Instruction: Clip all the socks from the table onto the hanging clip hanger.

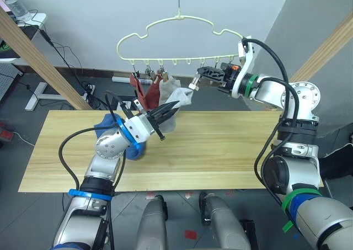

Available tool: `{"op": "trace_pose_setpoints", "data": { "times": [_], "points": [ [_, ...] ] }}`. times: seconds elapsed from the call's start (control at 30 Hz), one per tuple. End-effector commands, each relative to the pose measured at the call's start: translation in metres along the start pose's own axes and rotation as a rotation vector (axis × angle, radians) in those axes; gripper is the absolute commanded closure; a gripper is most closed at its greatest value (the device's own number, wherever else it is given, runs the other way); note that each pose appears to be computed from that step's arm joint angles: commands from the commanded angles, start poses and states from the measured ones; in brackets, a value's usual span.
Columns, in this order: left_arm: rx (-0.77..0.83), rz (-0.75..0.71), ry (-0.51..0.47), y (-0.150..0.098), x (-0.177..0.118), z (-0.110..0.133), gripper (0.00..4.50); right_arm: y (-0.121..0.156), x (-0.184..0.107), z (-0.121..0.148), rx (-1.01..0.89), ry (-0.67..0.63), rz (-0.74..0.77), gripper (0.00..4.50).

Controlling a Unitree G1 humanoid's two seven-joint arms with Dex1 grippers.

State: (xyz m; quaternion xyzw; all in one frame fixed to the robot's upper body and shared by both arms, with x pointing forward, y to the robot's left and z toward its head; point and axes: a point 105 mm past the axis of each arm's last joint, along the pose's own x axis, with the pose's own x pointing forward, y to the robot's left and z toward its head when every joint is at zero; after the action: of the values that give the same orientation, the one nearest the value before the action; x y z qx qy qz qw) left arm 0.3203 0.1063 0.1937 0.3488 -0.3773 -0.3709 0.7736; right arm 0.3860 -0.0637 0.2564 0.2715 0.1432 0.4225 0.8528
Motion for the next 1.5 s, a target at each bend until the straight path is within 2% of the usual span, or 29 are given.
{"op": "trace_pose_setpoints", "data": {
  "times": [0.03, 0.7, 0.8, 1.13, 1.23, 1.43, 1.5],
  "points": [
    [0.038, 0.01, -0.041, 0.003, 0.004, 0.008, 4.49, -0.011, -0.002, -0.011, 0.033, 0.049, -0.046, 4.5],
    [0.095, 0.029, -0.071, 0.006, 0.011, 0.011, 4.49, -0.008, -0.001, -0.021, 0.039, 0.099, -0.032, 4.5],
    [0.098, 0.028, -0.071, 0.006, 0.011, 0.011, 4.5, -0.006, -0.002, -0.022, 0.044, 0.104, -0.021, 3.66],
    [0.093, 0.025, -0.059, 0.006, 0.017, 0.006, 4.5, -0.007, -0.007, -0.021, 0.042, 0.104, -0.026, 0.04],
    [0.062, 0.029, -0.023, 0.005, 0.021, -0.002, 4.5, -0.009, -0.019, -0.014, 0.028, 0.078, -0.038, 0.04],
    [-0.052, 0.083, 0.093, 0.008, 0.026, -0.028, 2.88, -0.014, -0.058, -0.016, -0.114, 0.069, -0.106, 0.0],
    [-0.155, 0.095, 0.132, 0.009, 0.026, -0.037, 2.35, -0.018, -0.074, -0.022, -0.214, 0.078, -0.161, 0.0]
  ]
}}
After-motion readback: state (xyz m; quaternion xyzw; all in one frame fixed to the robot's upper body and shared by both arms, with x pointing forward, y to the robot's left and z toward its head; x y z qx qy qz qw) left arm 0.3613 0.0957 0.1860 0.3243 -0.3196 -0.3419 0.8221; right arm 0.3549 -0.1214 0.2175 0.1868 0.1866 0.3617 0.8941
